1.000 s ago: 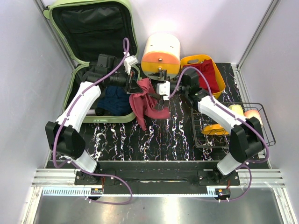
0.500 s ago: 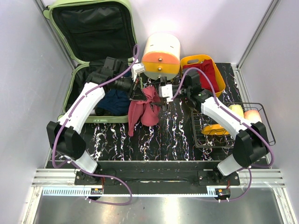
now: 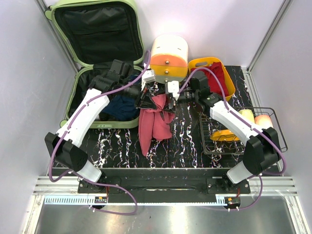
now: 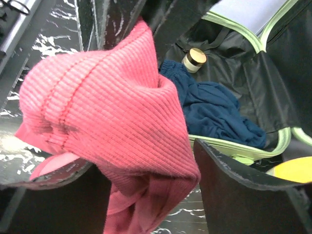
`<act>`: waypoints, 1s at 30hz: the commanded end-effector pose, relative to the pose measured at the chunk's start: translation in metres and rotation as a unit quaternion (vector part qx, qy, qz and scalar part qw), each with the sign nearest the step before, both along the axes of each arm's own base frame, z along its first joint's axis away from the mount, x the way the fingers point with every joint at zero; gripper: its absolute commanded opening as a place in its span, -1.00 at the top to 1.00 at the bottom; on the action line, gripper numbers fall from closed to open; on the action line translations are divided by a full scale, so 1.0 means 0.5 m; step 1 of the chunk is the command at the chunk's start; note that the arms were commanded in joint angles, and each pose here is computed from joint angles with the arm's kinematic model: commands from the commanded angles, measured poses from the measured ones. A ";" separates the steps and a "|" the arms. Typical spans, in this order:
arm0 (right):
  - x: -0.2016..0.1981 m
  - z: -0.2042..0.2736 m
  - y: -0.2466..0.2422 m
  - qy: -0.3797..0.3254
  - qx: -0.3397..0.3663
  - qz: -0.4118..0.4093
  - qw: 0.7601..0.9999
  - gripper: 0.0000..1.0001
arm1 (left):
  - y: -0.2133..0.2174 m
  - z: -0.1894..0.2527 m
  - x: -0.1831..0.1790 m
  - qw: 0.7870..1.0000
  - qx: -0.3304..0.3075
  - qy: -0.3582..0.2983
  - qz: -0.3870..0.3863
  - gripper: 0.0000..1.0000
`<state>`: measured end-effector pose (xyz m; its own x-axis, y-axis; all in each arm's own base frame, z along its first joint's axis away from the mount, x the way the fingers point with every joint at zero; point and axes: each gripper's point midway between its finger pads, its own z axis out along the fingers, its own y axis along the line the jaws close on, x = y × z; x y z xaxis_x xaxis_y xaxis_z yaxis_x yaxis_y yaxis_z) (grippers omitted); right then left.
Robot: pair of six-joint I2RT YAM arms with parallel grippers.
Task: Open, take out, and arrange the luggage
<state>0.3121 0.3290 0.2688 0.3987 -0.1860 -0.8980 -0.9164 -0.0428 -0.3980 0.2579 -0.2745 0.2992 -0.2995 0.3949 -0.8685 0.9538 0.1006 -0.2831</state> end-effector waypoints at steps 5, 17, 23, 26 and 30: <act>0.016 0.065 -0.008 0.050 0.010 -0.059 0.997 0.64 | 0.000 0.110 -0.009 0.993 -0.050 -0.107 -0.017 0.98; 0.143 0.241 -0.186 -0.001 0.068 -0.221 0.973 1.00 | 0.050 0.136 0.095 0.980 -0.050 -0.152 0.122 -0.98; 0.213 0.326 -0.287 -0.068 0.080 -0.296 0.949 1.00 | 0.065 0.122 0.134 0.977 -0.047 -0.140 0.155 -0.98; 0.259 0.357 -0.344 -0.098 0.079 -0.338 0.933 1.00 | 0.070 0.122 0.144 0.975 -0.047 -0.142 0.165 -0.98; 0.318 0.394 -0.431 -0.124 0.080 -0.400 0.905 1.00 | 0.080 0.112 0.156 0.973 -0.041 -0.138 0.179 -0.98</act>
<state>0.4481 0.1486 0.4188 0.3071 -0.3279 -0.8934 -0.6653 0.5973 -0.4479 0.3216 -0.2387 0.3485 -0.1818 0.2581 -0.9488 0.9198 0.3858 -0.0713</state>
